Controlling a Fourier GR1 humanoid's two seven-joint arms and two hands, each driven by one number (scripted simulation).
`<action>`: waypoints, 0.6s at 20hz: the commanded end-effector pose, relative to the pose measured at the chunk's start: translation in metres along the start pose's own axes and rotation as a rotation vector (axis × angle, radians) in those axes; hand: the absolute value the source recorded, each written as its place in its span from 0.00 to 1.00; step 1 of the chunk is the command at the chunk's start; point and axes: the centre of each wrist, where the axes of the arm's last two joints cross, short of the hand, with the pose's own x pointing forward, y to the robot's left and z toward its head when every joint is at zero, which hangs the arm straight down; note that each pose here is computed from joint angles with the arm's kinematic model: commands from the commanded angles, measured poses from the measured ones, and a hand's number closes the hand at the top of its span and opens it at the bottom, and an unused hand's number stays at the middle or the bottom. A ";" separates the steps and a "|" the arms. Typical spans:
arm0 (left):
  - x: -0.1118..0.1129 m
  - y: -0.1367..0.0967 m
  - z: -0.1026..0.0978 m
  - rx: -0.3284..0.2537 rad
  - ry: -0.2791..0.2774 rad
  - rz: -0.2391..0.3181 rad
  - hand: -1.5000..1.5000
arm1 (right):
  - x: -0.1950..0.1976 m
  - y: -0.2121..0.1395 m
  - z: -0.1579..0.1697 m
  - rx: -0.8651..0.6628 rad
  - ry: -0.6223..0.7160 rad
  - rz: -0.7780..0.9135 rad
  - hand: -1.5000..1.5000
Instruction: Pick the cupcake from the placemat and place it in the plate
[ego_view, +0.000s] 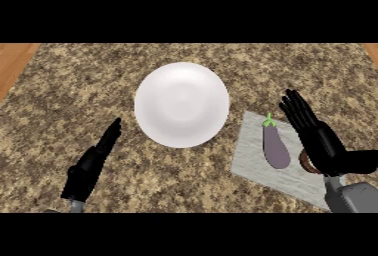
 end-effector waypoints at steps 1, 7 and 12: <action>0.003 0.036 0.000 0.078 -0.015 0.024 0.50 | 0.004 0.022 -0.016 0.054 0.027 -0.001 1.00; -0.008 0.043 -0.006 0.156 -0.016 0.031 0.50 | 0.090 -0.027 -0.042 0.139 -0.008 0.616 1.00; -0.020 0.057 0.004 0.206 -0.048 0.076 0.50 | -0.009 0.031 0.024 -0.144 -0.114 0.281 0.00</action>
